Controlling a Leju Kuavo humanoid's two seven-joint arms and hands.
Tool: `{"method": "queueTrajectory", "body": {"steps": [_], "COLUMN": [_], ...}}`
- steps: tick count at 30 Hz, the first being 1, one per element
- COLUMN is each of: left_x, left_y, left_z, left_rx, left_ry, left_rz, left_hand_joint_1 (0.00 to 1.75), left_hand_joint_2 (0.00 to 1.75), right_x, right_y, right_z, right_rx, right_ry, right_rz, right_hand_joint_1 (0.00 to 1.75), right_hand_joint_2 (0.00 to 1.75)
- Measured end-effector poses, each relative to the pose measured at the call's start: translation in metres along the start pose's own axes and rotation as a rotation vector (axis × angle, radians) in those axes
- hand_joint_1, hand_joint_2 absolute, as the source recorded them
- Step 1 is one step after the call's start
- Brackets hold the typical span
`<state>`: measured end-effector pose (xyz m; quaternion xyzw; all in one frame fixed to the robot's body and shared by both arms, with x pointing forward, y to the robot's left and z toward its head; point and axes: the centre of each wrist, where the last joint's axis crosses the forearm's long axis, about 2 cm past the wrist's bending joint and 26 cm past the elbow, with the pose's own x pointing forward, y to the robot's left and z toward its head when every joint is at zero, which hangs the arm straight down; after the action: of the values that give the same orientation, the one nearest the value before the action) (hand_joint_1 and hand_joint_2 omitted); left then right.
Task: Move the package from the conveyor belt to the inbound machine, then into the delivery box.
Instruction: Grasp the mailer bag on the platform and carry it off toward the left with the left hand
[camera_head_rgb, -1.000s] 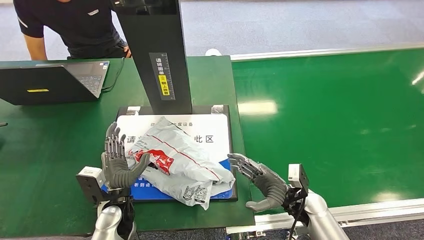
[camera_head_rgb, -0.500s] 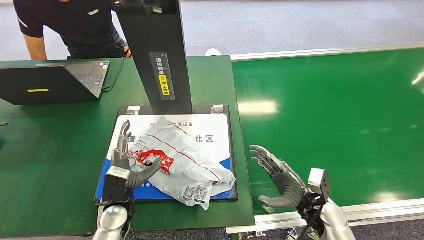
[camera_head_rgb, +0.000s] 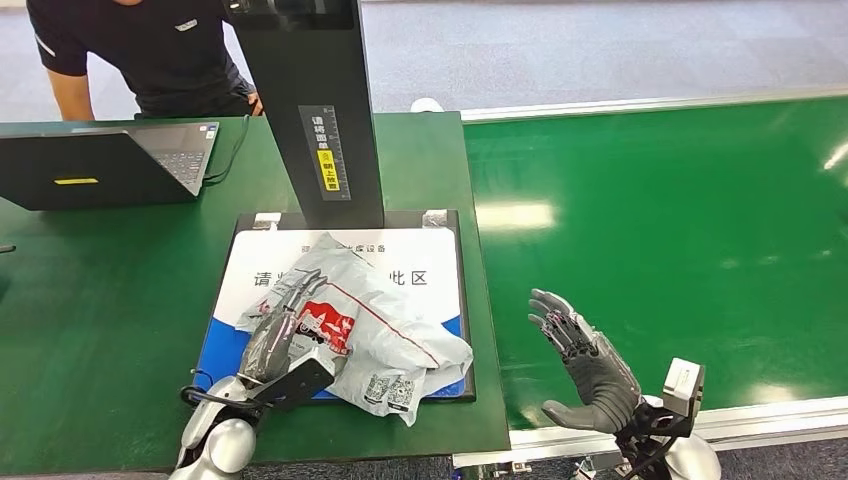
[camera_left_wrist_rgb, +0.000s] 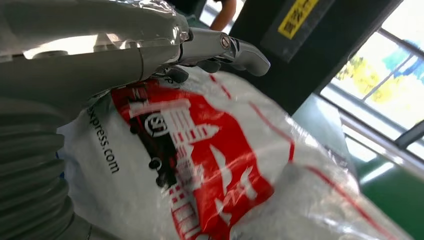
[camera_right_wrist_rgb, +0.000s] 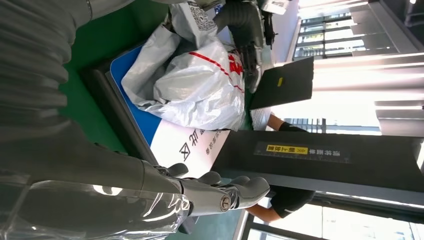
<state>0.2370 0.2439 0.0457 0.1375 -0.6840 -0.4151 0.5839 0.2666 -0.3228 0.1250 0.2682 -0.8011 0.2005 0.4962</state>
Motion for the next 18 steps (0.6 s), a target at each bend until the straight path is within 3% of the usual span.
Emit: {"method": "queueTrajectory", "body": {"steps": [2, 3, 6, 7, 18], "left_x": [-0.002, -0.003, -0.008, -0.01, -0.018], "left_y": [-0.001, -0.001, -0.001, -0.001, 0.005], "left_z": [0.001, 0.001, 0.001, 0.0, -0.007], "left_rx": [-0.048, -0.068, -0.098, -0.101, -0.109], "left_ry": [0.039, 0.059, 0.108, 0.118, 0.149], "left_rz": [-0.005, -0.012, -0.051, -0.063, -0.103], "left_hand_joint_1": [0.0, 0.33, 1.64, 1.75, 1.75], "left_hand_joint_2": [1.75, 1.75, 1.75, 1.75, 1.75], "right_x": [0.0, 0.0, -0.001, -0.001, -0.004], "right_y": [0.0, 0.001, 0.002, 0.003, 0.01], "right_z": [-0.001, -0.001, -0.002, -0.002, 0.002], "right_rx": [0.001, 0.002, -0.002, -0.005, -0.017], "right_ry": [-0.002, -0.002, 0.002, 0.006, 0.017], "right_rz": [-0.002, -0.002, -0.003, -0.005, -0.025], "right_hand_joint_1": [0.0, 0.0, 0.0, 0.0, 0.0], "right_hand_joint_2": [1.75, 1.75, 1.75, 1.75, 1.75]}}
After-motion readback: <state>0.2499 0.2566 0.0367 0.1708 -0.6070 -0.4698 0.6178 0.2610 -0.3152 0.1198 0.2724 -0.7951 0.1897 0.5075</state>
